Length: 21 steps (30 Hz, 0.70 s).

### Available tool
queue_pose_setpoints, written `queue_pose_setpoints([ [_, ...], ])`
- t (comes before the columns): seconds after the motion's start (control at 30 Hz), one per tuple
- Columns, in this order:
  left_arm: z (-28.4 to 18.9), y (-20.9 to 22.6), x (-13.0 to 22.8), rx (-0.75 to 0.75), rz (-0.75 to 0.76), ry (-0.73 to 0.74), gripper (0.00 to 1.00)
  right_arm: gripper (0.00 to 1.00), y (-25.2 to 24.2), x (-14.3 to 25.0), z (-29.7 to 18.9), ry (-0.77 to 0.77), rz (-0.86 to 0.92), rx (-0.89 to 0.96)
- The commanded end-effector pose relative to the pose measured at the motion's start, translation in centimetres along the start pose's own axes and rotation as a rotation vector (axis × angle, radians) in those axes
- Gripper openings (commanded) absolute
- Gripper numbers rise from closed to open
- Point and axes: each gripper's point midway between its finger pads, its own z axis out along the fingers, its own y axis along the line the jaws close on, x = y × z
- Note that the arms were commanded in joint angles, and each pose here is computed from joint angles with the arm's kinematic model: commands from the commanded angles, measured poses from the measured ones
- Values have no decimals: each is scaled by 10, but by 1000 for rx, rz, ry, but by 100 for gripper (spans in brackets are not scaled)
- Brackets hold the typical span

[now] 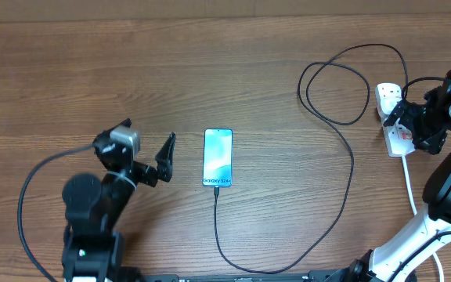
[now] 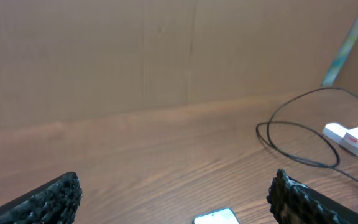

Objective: Plug charger to phone and switch on socket

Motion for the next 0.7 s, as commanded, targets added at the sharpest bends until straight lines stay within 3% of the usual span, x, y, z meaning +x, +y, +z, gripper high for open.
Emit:
queue_pose_setpoints([
  [0.0, -13, -5, -3, 2, 50, -95, 100, 100, 5, -8, -3, -19, -10, -12],
  [0.13, -28, -5, -8, -27, 86, -213, 100, 100, 5, -8, -3, -19, -10, -12],
  [0.4, -56, 20, 0, -178, -80, -363, 99, 100, 5, -8, -3, -19, -10, -12],
  [0.67, -65, 23, 10, -200, -68, -422, 99, 100, 5, -8, -3, -19, -10, -12],
])
